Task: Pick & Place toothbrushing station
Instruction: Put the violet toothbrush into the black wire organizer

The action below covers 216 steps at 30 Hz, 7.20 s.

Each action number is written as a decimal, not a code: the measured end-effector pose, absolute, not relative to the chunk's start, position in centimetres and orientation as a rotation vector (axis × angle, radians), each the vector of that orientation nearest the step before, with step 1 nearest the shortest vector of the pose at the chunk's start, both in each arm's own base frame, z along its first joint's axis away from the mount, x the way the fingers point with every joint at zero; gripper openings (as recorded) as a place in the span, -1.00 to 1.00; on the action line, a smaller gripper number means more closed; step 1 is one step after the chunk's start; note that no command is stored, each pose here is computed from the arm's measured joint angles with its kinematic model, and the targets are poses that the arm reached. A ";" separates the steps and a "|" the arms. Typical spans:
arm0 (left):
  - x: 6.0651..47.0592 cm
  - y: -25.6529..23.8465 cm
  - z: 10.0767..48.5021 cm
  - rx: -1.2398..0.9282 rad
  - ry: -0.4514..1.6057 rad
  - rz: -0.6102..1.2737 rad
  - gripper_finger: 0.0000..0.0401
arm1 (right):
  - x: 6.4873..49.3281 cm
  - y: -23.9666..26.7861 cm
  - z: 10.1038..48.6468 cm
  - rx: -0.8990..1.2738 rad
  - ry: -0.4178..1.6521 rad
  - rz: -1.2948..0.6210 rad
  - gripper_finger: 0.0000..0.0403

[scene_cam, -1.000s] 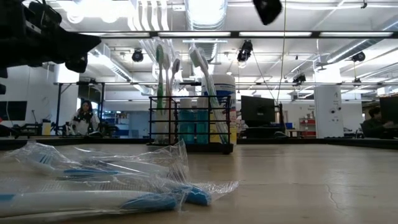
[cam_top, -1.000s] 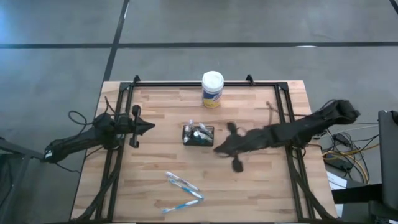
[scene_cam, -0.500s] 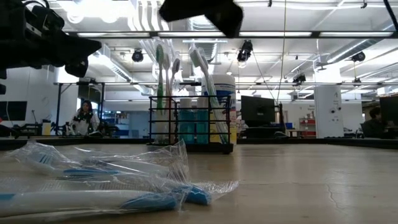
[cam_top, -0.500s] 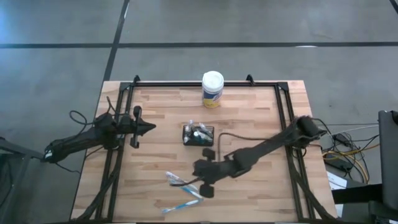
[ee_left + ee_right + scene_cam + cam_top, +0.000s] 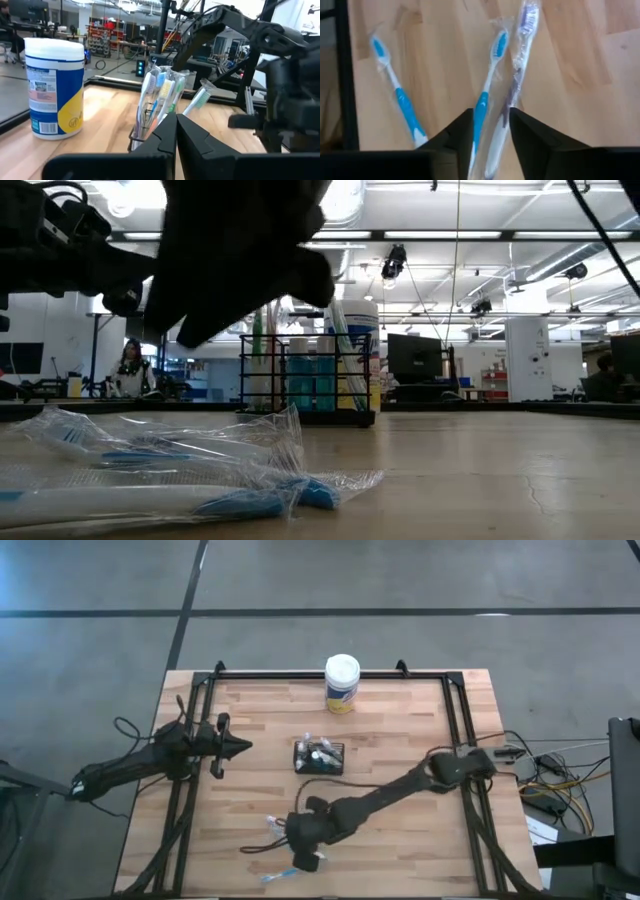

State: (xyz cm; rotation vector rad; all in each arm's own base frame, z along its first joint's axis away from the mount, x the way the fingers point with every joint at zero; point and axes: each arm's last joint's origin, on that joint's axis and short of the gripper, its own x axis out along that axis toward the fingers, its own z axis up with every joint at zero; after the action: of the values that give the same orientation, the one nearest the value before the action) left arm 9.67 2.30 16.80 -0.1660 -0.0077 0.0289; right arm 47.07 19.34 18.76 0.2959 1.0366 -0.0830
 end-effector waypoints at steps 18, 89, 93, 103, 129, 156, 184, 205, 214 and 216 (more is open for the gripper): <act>9.7 2.3 16.8 -0.181 -0.002 0.027 -0.93 | 49.6 17.8 14.6 0.301 1.198 -0.250 -0.13; 9.7 2.3 16.7 -0.170 -0.003 0.029 -0.93 | 27.6 12.9 33.4 0.006 0.343 -0.024 -0.91; 9.7 2.3 16.8 -0.152 -0.012 0.030 -0.93 | 24.4 11.1 31.7 0.030 0.231 -0.039 -0.91; 9.7 2.5 17.0 -0.026 -0.027 0.109 -0.93 | 18.6 8.1 28.1 -0.031 0.073 -0.025 -0.91; 9.5 2.7 18.1 0.016 -0.083 0.190 -0.93 | 9.6 3.5 19.8 -0.051 -0.286 -0.046 -0.91; 9.5 2.7 18.0 0.027 -0.079 0.182 -0.93 | 8.9 3.0 19.7 -0.108 -0.282 -0.087 -0.91; 9.6 2.7 17.2 -0.023 -0.015 0.186 -0.93 | 16.5 5.4 32.0 -0.247 -0.269 -0.154 -0.91; 9.6 2.7 16.9 -0.011 0.020 0.186 -0.93 | 26.7 -1.8 22.6 -0.054 -0.266 -0.118 -0.91; 9.6 2.7 16.9 -0.029 0.019 0.186 -0.93 | 28.8 -2.3 19.6 -0.031 -0.248 -0.129 -0.91; 9.6 2.7 16.9 -0.030 0.019 0.186 -0.93 | 28.8 -2.3 19.1 -0.032 -0.269 -0.131 -0.91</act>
State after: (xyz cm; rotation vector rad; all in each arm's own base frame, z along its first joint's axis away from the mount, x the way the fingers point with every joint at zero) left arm 9.57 2.72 16.90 -0.0298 0.0195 0.1860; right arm 28.84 -2.33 19.15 -0.0321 -0.2695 -0.1305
